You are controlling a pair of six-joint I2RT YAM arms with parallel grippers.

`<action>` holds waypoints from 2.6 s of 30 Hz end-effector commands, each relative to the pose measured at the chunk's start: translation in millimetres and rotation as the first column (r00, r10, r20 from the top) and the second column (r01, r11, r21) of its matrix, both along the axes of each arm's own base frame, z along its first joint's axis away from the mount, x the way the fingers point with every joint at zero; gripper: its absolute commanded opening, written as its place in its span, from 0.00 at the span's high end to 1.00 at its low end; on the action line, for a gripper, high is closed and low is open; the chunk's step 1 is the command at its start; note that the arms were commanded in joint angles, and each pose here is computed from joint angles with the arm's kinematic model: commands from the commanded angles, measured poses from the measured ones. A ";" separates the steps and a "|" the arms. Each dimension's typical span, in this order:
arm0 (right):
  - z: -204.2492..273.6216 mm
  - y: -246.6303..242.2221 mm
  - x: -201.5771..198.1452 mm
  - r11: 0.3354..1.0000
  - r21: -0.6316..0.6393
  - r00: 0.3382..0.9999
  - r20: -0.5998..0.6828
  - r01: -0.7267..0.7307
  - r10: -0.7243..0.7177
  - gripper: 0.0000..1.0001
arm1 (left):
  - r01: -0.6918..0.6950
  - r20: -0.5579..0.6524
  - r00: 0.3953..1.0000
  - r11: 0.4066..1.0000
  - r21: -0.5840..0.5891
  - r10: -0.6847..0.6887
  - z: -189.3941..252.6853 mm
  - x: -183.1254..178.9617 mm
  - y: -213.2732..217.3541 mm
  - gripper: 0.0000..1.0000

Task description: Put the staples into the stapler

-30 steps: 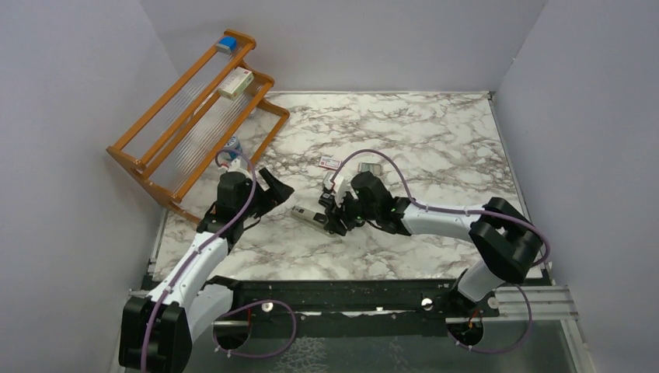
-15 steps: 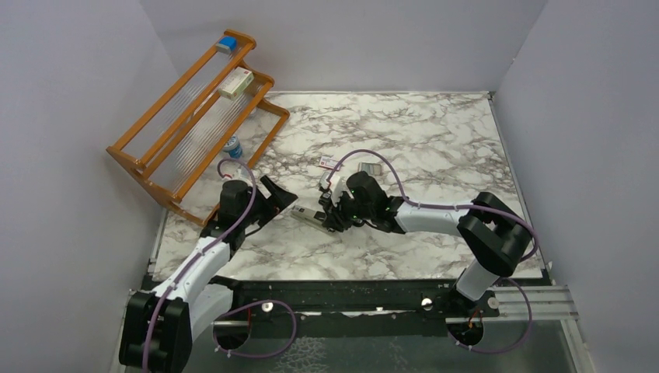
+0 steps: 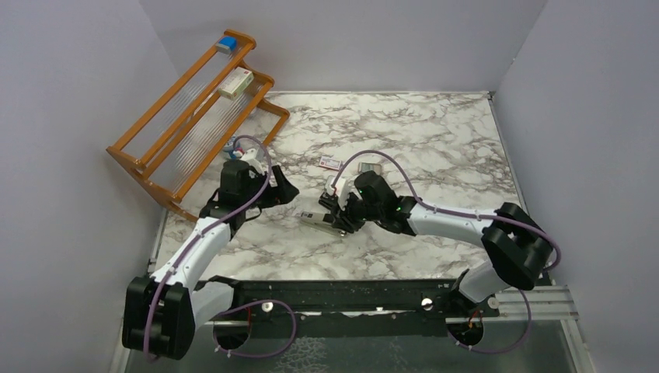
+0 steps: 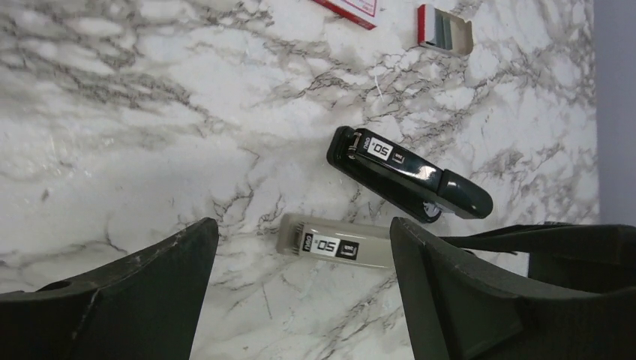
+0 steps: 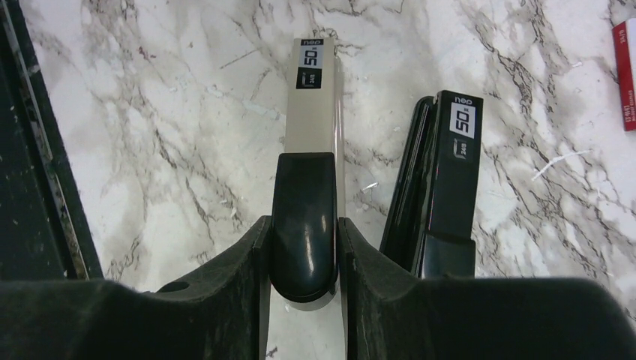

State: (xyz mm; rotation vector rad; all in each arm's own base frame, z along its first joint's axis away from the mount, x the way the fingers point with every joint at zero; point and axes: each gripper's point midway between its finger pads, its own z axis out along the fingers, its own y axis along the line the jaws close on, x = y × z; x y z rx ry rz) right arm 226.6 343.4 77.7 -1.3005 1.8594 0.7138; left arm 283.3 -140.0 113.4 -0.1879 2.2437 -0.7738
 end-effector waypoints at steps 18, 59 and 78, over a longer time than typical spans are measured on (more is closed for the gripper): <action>16.5 -46.6 -41.4 0.999 -0.037 0.999 -0.025 -0.030 0.029 0.92 | 0.693 0.251 0.135 0.272 0.668 -0.959 -1.3 -78.7 -79.5 0.33; 83.2 -137.8 -23.6 0.518 0.363 0.631 -0.379 0.774 -0.677 0.48 | 0.741 0.039 -0.082 -0.035 0.671 -0.996 -76.2 -89.0 -119.3 0.83; 32.0 -173.3 -29.9 0.091 0.116 0.146 -0.702 0.989 -0.697 0.19 | 0.776 -0.041 0.516 0.447 0.445 -0.855 -62.0 -80.6 -180.4 1.00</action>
